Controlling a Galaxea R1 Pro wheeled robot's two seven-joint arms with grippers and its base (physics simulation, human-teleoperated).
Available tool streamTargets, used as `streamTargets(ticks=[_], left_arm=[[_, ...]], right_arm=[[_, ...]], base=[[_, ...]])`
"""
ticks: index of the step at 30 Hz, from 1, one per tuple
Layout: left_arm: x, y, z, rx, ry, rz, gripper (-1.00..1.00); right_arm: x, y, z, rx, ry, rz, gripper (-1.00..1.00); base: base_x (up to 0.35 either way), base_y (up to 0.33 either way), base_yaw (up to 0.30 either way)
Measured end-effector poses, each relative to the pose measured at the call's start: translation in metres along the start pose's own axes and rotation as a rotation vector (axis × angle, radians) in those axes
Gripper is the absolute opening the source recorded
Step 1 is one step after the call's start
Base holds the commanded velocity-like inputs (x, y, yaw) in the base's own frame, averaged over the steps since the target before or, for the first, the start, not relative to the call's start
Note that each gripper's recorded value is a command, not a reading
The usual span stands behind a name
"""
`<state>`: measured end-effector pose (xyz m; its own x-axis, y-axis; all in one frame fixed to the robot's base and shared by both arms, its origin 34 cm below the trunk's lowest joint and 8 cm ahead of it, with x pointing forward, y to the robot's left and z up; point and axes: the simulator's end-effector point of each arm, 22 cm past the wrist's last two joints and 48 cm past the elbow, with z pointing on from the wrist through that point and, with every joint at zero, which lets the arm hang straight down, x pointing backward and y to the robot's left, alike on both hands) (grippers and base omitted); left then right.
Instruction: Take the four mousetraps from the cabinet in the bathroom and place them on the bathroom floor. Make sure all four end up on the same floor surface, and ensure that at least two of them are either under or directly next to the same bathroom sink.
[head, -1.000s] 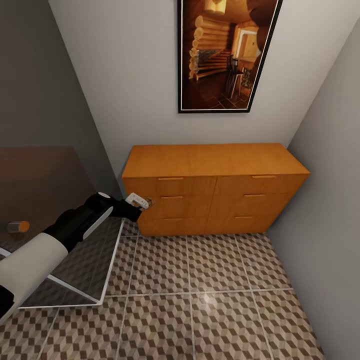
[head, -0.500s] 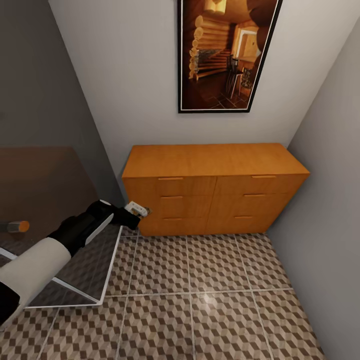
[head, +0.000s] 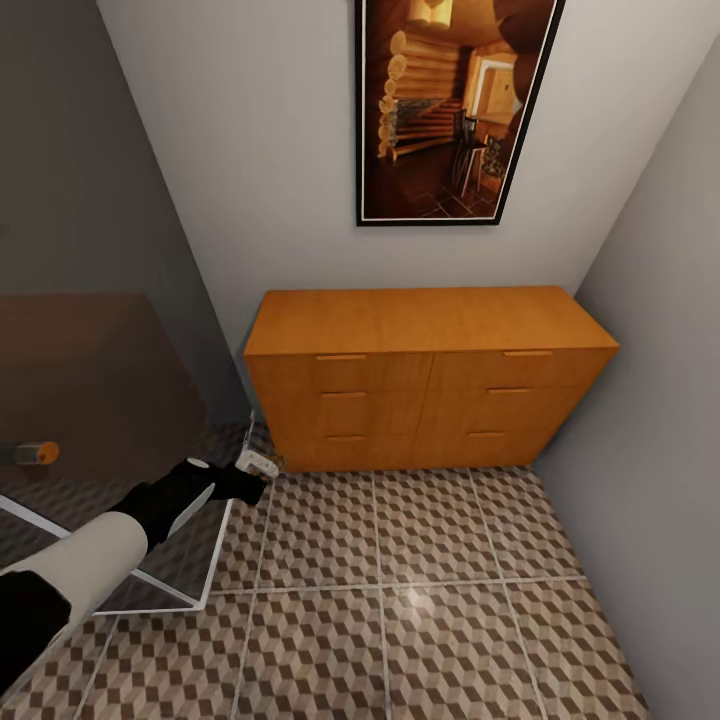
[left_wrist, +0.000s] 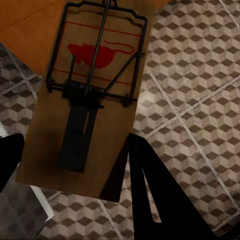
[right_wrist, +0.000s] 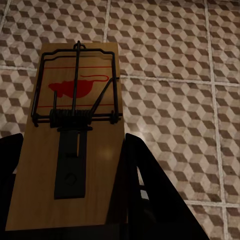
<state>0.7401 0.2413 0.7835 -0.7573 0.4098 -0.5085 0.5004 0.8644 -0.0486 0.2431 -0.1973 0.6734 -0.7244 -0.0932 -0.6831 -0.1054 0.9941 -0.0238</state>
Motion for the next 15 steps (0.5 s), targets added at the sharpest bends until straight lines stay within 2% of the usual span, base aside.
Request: streamTargets(ticks=[5,15], left_arm=[[0.037,0.006,0.01,-0.017,0.001,-0.01,-1.0],[0.105,-0.012,0.021,-0.005,0.043,-0.03,-1.0]], right_arm=[[0.0,0.0,0.0,0.0,-0.001,0.0,-1.0],[0.0,0.0,0.0,0.001,-0.001,0.0,-1.0]], base=[[0.0,0.0,0.0],[0.0,0.0,0.0]])
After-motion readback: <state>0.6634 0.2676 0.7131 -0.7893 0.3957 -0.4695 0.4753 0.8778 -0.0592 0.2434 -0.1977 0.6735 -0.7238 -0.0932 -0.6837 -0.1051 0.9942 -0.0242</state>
